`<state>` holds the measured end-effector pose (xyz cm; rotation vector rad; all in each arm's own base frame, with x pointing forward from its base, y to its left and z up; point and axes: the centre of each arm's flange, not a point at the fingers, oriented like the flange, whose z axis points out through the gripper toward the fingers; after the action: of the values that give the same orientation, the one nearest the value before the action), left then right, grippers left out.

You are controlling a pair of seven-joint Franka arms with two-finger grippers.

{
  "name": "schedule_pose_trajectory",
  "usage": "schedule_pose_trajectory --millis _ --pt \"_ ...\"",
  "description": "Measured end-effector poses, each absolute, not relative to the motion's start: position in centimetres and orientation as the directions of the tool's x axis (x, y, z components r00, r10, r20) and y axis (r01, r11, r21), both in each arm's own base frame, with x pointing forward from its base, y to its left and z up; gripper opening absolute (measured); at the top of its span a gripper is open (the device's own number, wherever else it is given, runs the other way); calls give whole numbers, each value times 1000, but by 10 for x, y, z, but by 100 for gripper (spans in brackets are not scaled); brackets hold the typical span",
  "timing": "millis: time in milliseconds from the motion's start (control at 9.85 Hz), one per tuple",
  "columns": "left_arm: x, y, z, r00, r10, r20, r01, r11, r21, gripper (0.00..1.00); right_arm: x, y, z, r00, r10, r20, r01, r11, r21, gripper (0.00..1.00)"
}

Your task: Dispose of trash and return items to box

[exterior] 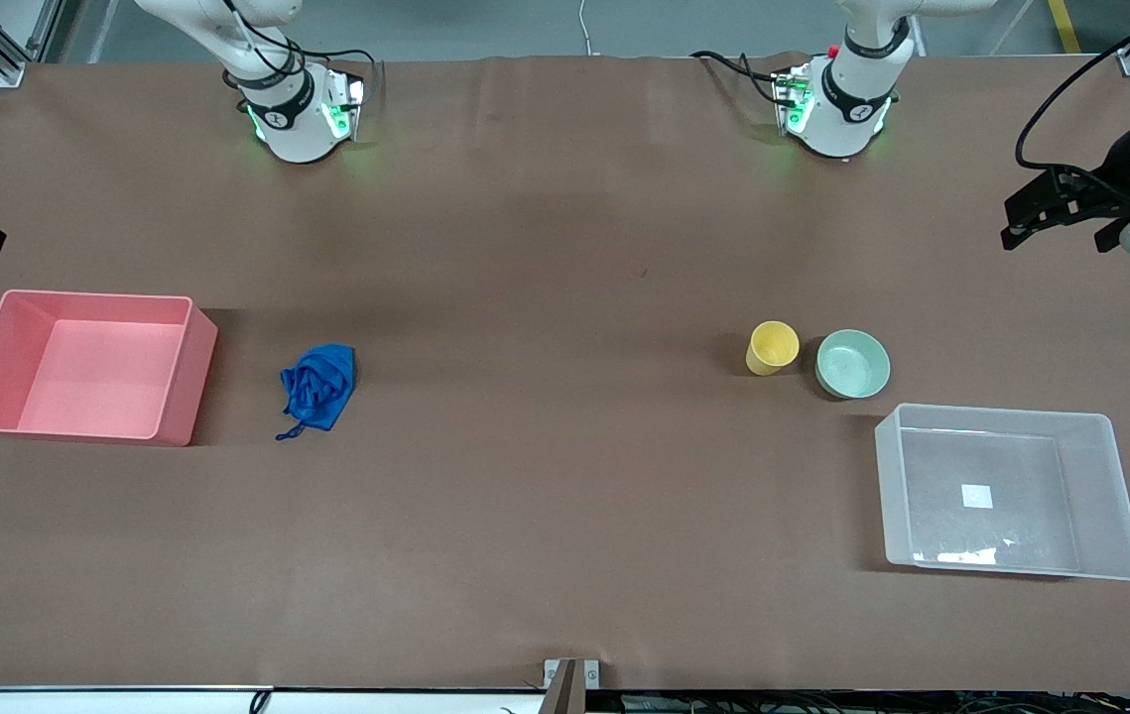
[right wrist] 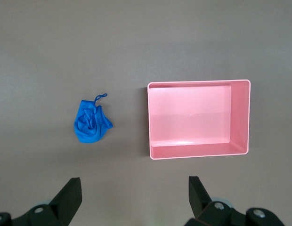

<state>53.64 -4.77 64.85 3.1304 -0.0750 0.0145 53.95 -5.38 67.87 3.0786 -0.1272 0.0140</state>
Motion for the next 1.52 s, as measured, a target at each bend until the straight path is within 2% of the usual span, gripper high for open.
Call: schedule_pose_trajectory --millis 711,914,1117,1320,1523 --pt "538 -43 645 999 -42 5 -42 -999 10 100 541 -48 679 997 -70 17 -71 -996 59 100" --pt "549 -38 614 999 -31 18 -31 -999 11 100 545 -21 669 1000 -22 -3 -21 -998 58 100" --pt "558 -25 555 1000 -14 15 -14 -1000 11 100 567 19 617 998 -3 -56 0 -998 58 100" --pt "555 -12 494 1000 8 -6 8 -1000 10 100 591 63 529 994 13 -113 20 -998 64 100" --pt "543 -7 426 1000 16 -9 16 -1000 9 100 594 86 433 993 52 -105 59 -997 59 100"
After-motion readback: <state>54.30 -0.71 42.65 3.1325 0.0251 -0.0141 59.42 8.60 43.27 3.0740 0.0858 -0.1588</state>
